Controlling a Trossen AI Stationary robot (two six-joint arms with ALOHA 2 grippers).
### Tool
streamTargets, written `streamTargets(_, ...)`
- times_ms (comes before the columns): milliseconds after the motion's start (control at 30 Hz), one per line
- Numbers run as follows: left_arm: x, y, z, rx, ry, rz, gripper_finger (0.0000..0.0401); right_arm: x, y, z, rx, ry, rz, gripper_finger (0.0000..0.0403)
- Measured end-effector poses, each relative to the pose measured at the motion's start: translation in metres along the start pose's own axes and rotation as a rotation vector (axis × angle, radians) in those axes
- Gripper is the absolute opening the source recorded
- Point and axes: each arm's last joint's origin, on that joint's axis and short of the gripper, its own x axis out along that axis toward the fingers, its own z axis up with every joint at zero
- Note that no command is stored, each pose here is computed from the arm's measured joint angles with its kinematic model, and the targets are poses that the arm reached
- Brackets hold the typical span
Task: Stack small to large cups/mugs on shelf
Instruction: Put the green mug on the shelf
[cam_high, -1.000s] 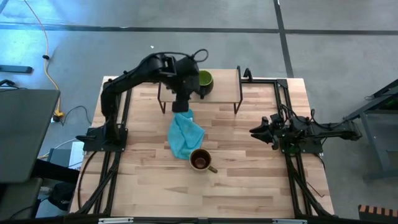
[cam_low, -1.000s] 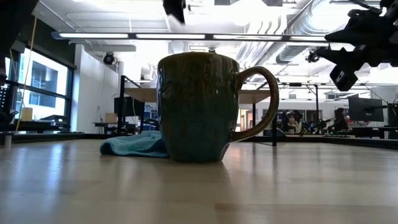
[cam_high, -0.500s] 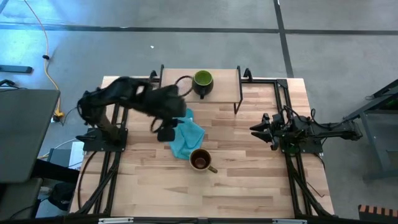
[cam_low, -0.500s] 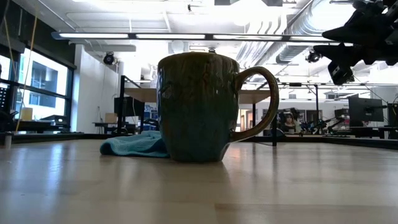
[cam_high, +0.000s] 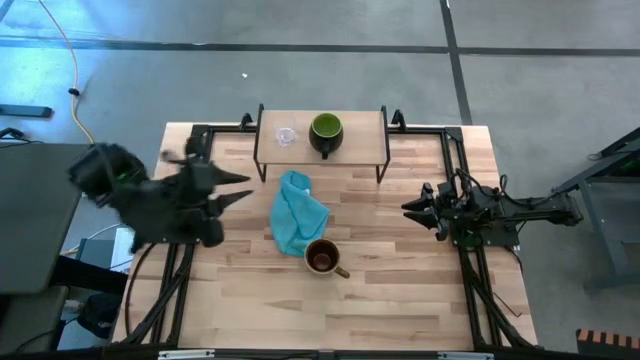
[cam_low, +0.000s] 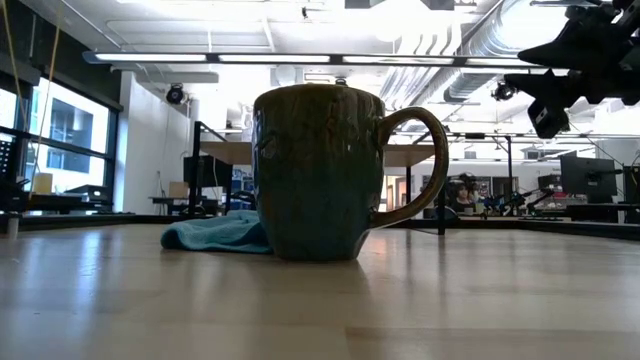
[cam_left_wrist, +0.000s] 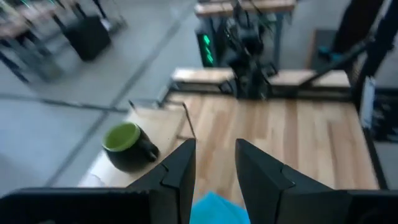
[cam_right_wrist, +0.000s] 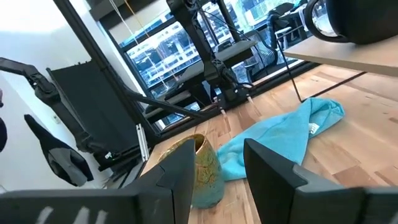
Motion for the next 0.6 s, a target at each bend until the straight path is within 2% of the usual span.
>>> streamTargets(167,-0.024,-0.011,-0.008,0.049,-0.124,0.099,0.0102,0.000,0.001,0.003,0.069,-0.031,0.006,0.0128)
streamTargets(367,-0.033,-0.019,-0.030,0.142,-0.207,0.184,0.0102,0.000,0.002,0.008,0.099,-0.108,-0.023,0.0128)
streamTargets(600,-0.032,-0.001,-0.083,0.056,-0.323,0.245,0.0102,-0.001,0.001,0.012,0.071,-0.185,-0.086,0.0128)
